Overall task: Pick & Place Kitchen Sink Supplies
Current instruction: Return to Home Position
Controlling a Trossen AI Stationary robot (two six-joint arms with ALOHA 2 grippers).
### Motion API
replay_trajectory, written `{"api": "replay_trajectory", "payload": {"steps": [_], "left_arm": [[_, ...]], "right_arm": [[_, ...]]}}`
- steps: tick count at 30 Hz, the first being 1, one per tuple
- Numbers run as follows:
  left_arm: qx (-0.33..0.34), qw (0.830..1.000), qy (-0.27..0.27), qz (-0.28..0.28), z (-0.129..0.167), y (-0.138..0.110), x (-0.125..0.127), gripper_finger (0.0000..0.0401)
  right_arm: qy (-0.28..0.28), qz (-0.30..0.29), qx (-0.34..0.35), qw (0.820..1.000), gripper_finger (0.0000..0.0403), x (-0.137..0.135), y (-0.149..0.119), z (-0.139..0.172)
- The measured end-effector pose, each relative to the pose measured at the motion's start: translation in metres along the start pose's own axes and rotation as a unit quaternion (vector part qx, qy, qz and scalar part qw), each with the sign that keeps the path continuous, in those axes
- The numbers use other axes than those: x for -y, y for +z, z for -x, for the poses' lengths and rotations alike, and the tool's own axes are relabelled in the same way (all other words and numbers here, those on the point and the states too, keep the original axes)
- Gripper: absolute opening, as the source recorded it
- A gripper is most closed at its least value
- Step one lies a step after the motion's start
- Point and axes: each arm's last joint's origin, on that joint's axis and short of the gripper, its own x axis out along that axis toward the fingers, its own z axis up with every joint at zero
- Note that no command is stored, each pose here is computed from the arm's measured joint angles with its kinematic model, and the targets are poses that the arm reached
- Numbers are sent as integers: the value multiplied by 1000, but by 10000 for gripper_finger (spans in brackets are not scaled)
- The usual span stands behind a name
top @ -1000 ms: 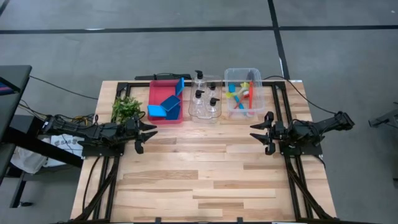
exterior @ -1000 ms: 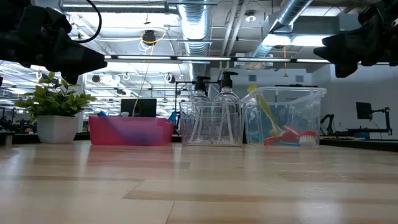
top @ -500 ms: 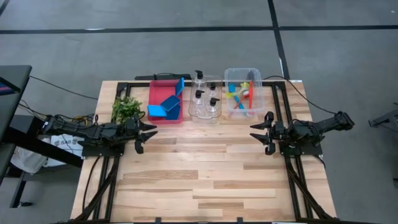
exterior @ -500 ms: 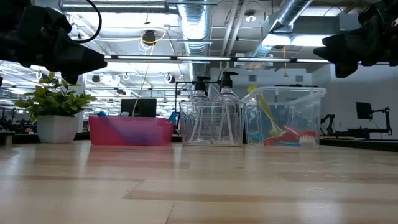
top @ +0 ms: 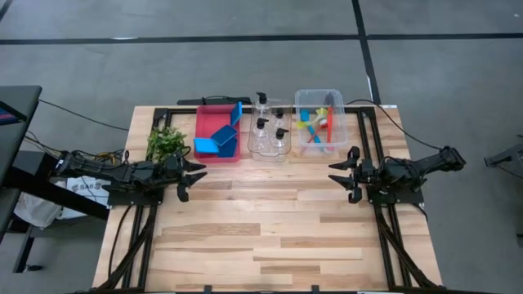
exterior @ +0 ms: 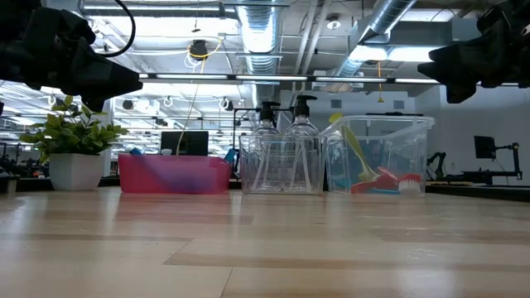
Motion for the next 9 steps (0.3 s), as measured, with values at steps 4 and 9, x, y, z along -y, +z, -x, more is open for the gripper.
{"api": "replay_trajectory", "payload": {"steps": [4, 9], "left_arm": [[0, 1000, 0, 0, 0, 0, 0, 126], [0, 1000, 0, 0, 0, 0, 0, 126]], "right_arm": [[0, 0, 0, 1000, 163, 0, 0, 0], [0, 0, 0, 1000, 162, 0, 0, 0]]}}
